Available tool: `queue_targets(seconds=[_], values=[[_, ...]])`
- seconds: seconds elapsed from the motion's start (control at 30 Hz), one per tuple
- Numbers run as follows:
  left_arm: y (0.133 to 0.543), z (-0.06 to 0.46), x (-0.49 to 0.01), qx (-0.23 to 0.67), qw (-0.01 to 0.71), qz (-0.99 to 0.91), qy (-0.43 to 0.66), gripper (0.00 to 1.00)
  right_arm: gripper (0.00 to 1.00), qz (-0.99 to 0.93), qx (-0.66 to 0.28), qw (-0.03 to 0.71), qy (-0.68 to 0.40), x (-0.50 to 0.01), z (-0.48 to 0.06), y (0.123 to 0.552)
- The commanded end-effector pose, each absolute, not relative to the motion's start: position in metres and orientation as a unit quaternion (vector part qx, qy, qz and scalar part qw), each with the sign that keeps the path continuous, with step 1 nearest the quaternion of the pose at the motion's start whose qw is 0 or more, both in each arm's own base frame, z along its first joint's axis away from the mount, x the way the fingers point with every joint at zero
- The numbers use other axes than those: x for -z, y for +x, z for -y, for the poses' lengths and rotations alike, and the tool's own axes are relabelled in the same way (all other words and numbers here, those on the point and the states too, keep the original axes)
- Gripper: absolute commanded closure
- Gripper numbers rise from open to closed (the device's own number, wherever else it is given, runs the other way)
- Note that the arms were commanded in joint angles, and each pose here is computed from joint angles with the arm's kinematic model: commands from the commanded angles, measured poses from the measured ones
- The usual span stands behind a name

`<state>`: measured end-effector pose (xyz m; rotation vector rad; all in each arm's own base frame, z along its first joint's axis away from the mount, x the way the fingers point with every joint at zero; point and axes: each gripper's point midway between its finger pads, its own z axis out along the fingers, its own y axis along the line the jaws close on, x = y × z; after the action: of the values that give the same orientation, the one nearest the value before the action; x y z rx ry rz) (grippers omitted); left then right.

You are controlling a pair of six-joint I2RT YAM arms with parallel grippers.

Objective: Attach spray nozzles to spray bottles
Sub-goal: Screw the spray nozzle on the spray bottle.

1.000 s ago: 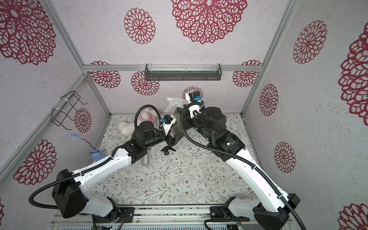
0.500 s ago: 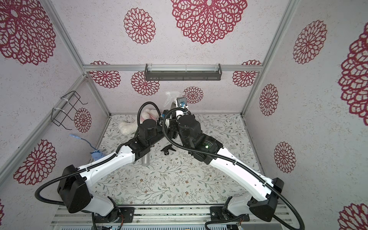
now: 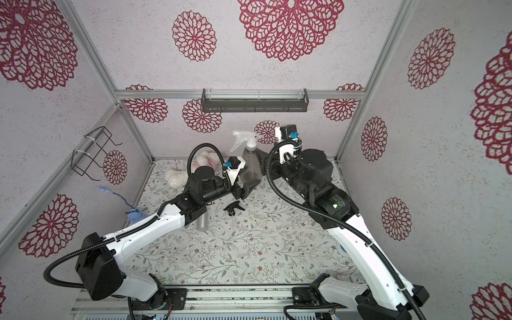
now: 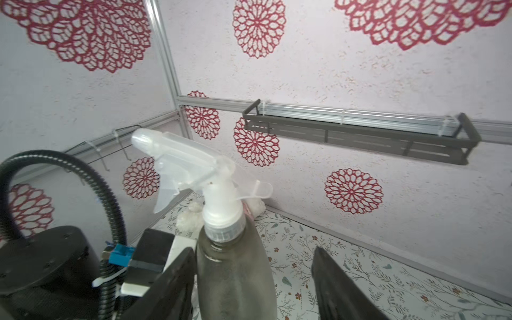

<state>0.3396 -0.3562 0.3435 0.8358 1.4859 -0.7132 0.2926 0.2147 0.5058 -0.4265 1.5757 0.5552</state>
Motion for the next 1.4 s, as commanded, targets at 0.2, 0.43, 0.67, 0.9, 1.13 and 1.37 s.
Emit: queue_targets(seconds=[0.2, 0.43, 0.67, 0.9, 1.13, 1.37], values=[[0.316, 0.358, -0.359, 0.346, 0.588, -0.614, 0.397, 0.52, 0.34, -0.676, -0.277, 0.630, -0.262, -0.515, -0.233, 0.294], [0.312, 0.359, -0.358, 0.348, 0.583, -0.612, 0.405, 0.52, 0.47, -0.671, -0.307, 0.619, -0.268, -0.515, -0.241, 0.299], [0.317, 0.356, -0.359, 0.335, 0.591, -0.615, 0.401, 0.52, 0.73, -0.675, -0.319, 0.611, -0.265, -0.512, -0.242, 0.298], [0.338, 0.349, -0.365, 0.305, 0.618, -0.631, 0.356, 0.52, 0.79, -0.695, -0.301, 0.620, -0.206, -0.500, -0.238, 0.308], [0.360, 0.345, -0.370, 0.252, 0.652, -0.644, 0.311, 0.53, 0.82, -0.726, -0.188, 0.652, -0.113, -0.484, -0.249, 0.315], [0.376, 0.338, -0.373, 0.196, 0.678, -0.655, 0.270, 0.53, 0.84, -0.725, -0.111, 0.679, -0.032, -0.480, -0.245, 0.320]])
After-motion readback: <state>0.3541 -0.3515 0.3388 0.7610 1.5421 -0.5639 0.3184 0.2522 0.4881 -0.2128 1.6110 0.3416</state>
